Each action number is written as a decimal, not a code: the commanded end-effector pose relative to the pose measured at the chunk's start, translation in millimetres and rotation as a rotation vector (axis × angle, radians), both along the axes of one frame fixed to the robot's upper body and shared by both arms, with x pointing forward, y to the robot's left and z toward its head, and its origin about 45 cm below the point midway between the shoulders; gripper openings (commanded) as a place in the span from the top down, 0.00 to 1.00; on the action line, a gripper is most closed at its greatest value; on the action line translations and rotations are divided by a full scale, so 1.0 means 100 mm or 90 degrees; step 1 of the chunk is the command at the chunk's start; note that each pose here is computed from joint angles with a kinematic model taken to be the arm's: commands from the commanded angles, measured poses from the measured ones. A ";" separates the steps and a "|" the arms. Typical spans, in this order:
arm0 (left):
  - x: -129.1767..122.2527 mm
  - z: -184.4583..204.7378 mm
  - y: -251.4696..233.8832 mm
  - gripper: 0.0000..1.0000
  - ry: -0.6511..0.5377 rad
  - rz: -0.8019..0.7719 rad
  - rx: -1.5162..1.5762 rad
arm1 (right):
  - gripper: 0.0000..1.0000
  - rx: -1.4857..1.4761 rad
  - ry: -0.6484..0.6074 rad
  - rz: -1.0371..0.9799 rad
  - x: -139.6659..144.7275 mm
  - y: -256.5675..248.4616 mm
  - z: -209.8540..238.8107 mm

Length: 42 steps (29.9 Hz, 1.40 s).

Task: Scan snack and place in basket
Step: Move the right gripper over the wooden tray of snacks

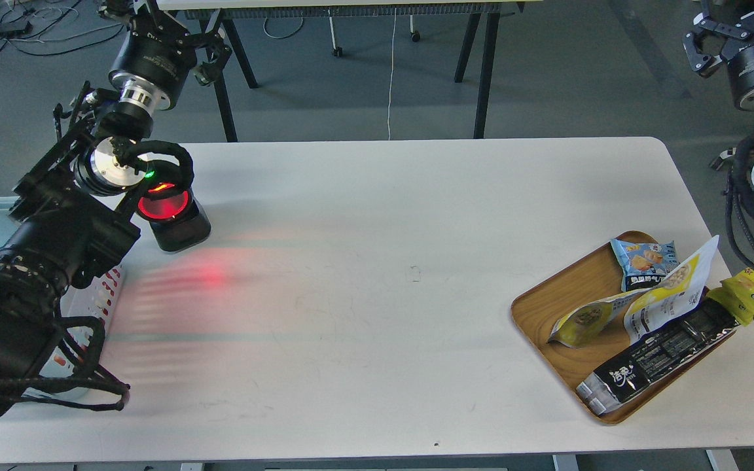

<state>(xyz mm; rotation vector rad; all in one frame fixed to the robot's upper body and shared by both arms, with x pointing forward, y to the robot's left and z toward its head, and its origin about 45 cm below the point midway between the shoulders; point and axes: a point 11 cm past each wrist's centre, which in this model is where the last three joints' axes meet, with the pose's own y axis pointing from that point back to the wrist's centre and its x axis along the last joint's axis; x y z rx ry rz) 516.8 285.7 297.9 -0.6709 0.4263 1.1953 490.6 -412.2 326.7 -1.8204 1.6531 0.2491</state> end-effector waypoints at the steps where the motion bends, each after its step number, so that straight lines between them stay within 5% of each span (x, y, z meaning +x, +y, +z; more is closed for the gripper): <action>1: 0.00 0.02 0.03 0.00 -0.007 0.008 -0.006 | 0.01 0.000 0.003 -0.004 0.00 -0.02 -0.01; 7: 0.01 0.06 0.06 0.00 -0.011 0.009 0.003 | 0.01 -0.040 0.006 0.029 0.00 0.07 0.03; 10: 0.01 0.11 0.12 0.00 -0.016 0.016 0.007 | 0.01 -0.149 -0.023 0.059 0.05 0.10 0.47; 19: 0.01 0.17 0.27 0.00 -0.023 0.029 0.017 | 0.01 -0.615 -0.121 0.332 -0.15 1.37 1.34; 31: -0.03 0.18 0.47 0.00 -0.023 0.051 0.030 | 0.02 -1.232 -0.297 0.593 -1.02 2.46 0.88; 42: -0.02 0.14 0.41 0.00 -0.021 0.046 0.024 | 0.06 -1.603 -0.564 0.798 -1.79 2.21 0.21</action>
